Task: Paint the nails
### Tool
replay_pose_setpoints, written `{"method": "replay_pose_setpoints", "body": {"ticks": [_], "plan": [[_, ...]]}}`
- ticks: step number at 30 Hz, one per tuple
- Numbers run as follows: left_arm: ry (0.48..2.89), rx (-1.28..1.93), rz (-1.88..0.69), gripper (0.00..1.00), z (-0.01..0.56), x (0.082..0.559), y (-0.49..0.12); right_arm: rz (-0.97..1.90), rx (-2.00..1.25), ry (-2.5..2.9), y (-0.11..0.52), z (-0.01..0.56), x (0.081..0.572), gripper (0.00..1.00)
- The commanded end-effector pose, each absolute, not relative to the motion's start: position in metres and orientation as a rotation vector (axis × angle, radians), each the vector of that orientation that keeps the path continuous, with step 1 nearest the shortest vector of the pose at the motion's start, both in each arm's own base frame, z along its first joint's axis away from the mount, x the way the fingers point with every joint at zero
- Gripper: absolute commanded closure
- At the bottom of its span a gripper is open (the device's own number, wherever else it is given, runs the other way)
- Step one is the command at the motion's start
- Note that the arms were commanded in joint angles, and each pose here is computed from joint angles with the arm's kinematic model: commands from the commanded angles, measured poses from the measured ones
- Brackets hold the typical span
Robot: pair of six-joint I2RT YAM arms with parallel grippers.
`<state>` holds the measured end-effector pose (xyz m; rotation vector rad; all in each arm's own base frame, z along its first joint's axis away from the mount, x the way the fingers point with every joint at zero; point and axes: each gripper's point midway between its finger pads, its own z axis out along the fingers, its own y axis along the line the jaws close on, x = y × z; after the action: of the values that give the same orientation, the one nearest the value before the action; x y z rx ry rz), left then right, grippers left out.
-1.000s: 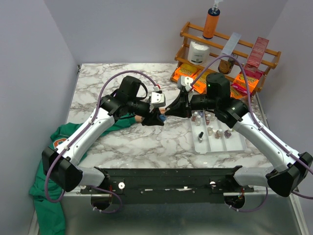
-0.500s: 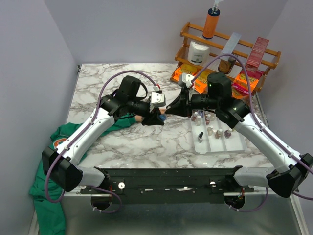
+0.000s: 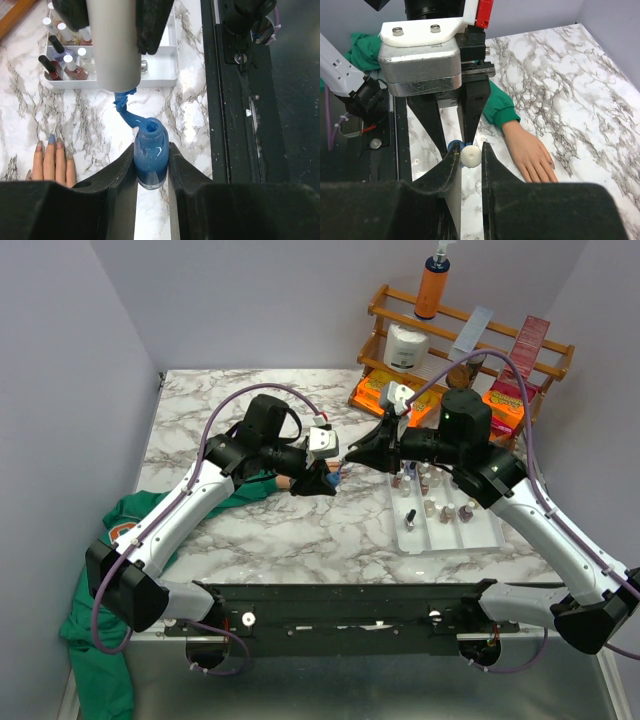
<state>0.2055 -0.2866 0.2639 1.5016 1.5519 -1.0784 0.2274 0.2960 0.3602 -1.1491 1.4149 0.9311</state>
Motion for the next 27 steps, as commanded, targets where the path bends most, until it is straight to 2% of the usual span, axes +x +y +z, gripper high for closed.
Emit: {"method": "replay_pose_setpoints", "body": {"ticks": [1, 16, 27], "plan": [[1.521, 1.499, -1.078, 1.00, 0.274, 0.202, -0.287, 0.891, -1.097, 1.415, 0.291, 0.368, 0.235, 0.99], [1.538, 1.470, -1.042, 1.00, 0.272, 0.213, -0.289, 1.009, -1.160, 1.357, 0.296, 0.375, 0.211, 0.99], [1.534, 1.467, -1.054, 1.00, 0.273, 0.212, -0.290, 1.026, -1.156, 1.401, 0.301, 0.359, 0.217, 0.99]]}}
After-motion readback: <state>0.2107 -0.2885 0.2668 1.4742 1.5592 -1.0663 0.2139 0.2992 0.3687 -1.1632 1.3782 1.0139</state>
